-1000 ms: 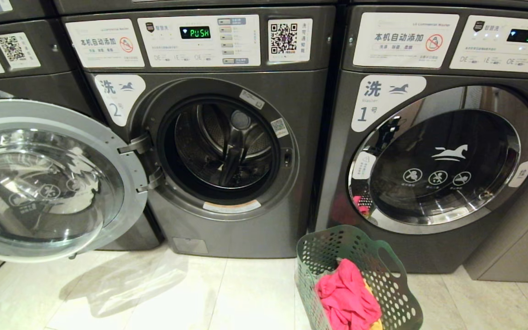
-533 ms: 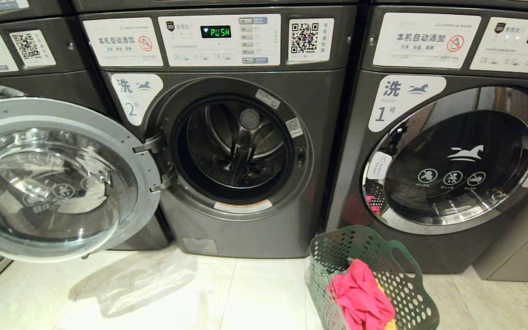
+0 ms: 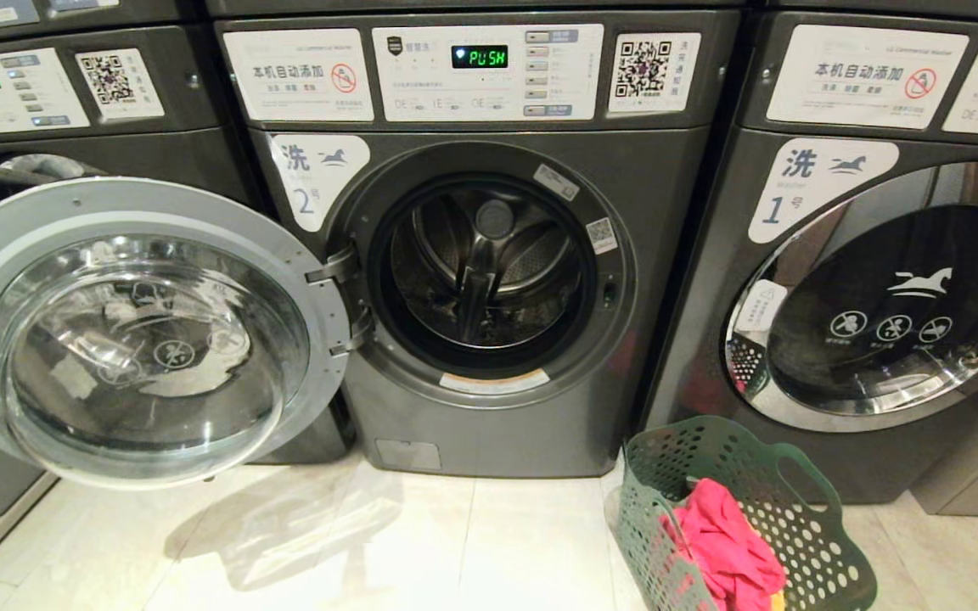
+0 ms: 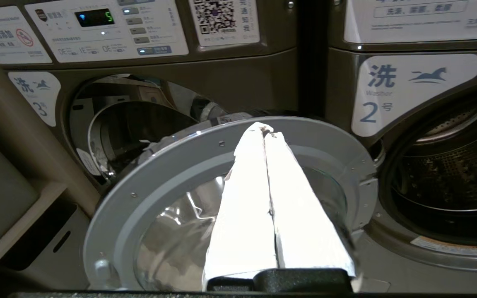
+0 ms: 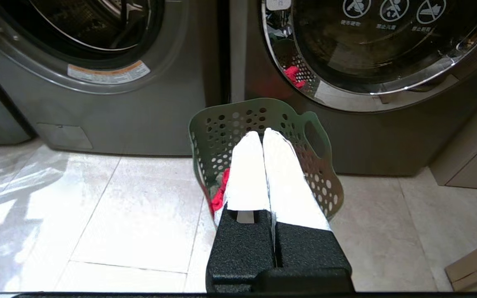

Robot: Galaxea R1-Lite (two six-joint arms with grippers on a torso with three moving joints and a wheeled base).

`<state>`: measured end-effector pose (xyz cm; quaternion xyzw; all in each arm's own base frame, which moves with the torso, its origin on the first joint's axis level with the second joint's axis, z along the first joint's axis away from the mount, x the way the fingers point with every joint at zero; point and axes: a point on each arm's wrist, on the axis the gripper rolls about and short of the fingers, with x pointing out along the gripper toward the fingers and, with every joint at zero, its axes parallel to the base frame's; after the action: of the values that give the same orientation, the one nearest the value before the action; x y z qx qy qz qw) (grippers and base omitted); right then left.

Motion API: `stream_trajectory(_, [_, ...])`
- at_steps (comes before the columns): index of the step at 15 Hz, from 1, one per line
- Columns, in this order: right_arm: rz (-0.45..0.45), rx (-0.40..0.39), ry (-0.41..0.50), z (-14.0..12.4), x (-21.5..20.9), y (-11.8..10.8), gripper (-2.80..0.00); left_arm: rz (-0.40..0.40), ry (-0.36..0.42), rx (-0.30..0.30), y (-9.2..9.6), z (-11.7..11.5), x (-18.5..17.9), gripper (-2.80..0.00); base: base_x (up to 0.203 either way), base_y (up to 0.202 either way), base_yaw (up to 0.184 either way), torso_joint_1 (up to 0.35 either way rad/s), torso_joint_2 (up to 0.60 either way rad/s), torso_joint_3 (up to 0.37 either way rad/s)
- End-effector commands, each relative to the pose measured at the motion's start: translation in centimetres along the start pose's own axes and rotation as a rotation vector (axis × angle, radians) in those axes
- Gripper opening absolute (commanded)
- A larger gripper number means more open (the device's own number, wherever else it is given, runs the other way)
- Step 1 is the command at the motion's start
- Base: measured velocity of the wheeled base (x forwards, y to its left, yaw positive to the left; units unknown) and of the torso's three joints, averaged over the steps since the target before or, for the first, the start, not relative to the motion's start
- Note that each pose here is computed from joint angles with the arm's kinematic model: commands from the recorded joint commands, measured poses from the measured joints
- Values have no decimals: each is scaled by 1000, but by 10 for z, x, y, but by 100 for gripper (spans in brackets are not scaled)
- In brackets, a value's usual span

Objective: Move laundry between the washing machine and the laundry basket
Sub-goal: Close the washing machine door with the left hand

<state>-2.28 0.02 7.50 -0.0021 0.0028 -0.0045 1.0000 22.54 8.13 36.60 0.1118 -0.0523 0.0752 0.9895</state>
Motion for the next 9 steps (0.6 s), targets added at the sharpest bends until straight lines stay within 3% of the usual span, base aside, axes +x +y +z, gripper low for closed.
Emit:
stream_trajectory(1, [1, 0, 2, 0, 0, 0, -280, 0, 0, 19, 1, -1, 4, -280, 0, 98, 1, 7, 0, 0])
stream_trajectory(5, [1, 1, 2, 0, 0, 0, -280, 48, -71, 48, 19, 0, 43, -280, 0, 0, 0, 0, 0, 0])
stream_trajectory(9, [1, 4, 2, 0, 0, 0, -280, 120, -83, 64, 52, -25, 103, -280, 0, 0, 0, 0, 0, 0])
